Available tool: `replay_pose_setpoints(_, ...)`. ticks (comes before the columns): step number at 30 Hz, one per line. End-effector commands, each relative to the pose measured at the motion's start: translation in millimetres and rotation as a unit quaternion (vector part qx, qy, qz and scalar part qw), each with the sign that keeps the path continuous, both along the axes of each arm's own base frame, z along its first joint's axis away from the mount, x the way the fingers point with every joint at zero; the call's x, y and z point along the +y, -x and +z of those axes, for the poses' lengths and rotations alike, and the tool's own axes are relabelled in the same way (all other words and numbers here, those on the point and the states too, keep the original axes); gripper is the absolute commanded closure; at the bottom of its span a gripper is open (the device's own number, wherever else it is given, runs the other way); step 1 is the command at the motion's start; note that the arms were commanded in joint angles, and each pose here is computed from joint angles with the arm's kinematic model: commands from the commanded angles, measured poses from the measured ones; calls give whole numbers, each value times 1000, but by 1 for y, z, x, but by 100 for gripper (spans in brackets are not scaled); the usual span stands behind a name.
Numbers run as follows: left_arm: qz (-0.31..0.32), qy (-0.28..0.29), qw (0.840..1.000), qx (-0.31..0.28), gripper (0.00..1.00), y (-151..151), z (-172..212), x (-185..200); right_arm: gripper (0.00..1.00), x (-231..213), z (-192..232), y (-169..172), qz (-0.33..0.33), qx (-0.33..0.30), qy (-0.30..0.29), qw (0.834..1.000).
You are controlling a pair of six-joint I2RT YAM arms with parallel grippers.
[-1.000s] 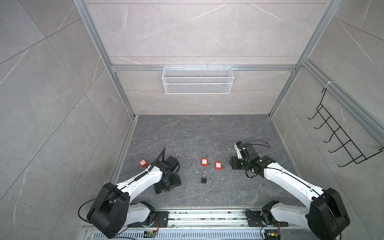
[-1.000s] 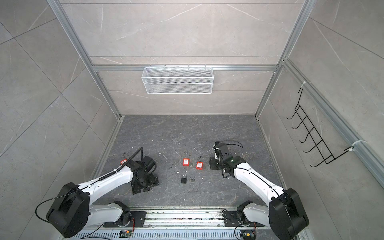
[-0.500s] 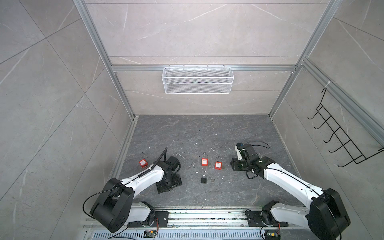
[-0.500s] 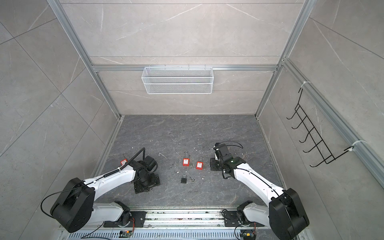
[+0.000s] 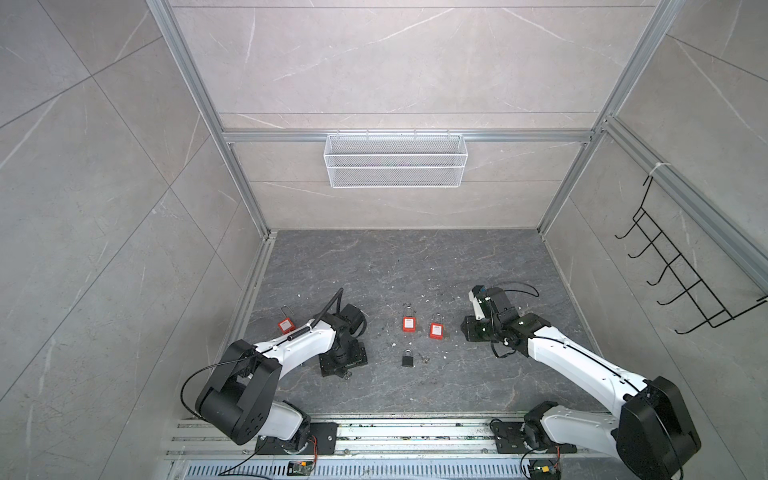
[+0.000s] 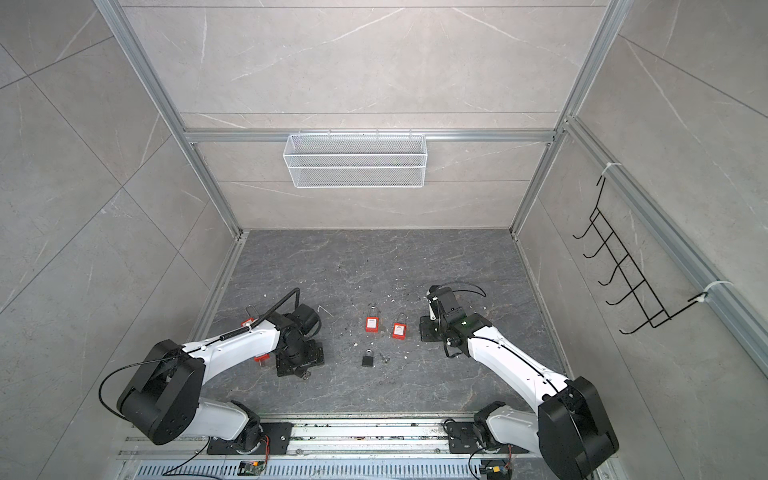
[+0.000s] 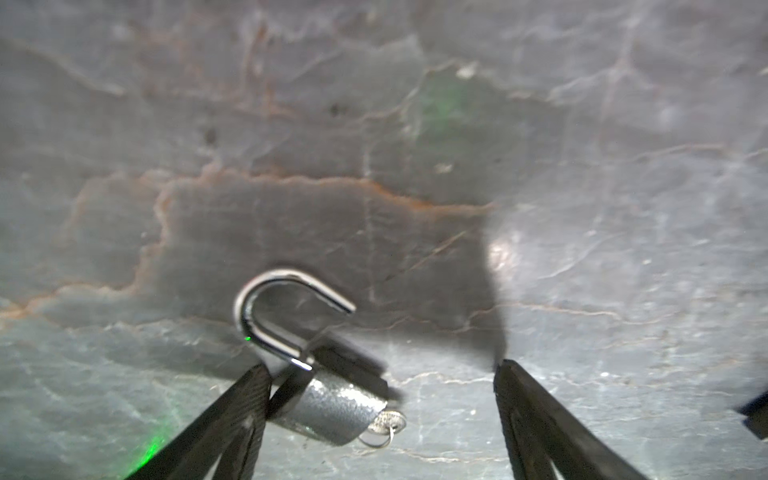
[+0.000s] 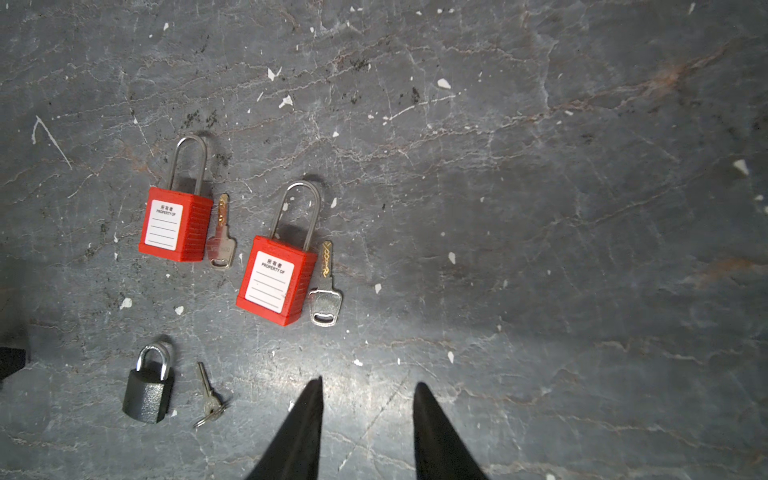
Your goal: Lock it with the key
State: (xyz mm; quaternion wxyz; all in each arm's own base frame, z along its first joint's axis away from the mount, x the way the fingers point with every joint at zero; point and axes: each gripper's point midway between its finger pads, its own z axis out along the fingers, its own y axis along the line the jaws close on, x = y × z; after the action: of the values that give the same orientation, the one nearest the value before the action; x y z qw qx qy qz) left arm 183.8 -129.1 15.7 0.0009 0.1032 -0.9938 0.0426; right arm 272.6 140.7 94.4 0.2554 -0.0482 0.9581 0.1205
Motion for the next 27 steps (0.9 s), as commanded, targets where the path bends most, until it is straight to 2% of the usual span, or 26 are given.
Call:
replay_pose_setpoints(1,-23,54,998,-32,15,-23,0,-26,62,3,-1,1,7,-1,-5,1000)
replay_pose_setpoints(11,-14,94,995,-36,16,-35,10,-46,64,14,7,5,31,11,-8,999)
replay_pose_setpoints(16,-11,49,997,-49,15,-31,20,-25,64,36,12,16,68,24,10,997)
replay_pose_setpoints(20,-23,6,999,-37,13,-17,20,-5,64,51,12,17,90,23,28,995)
replay_pose_setpoints(27,-35,-17,999,-23,27,1,10,8,65,66,8,17,101,18,41,994)
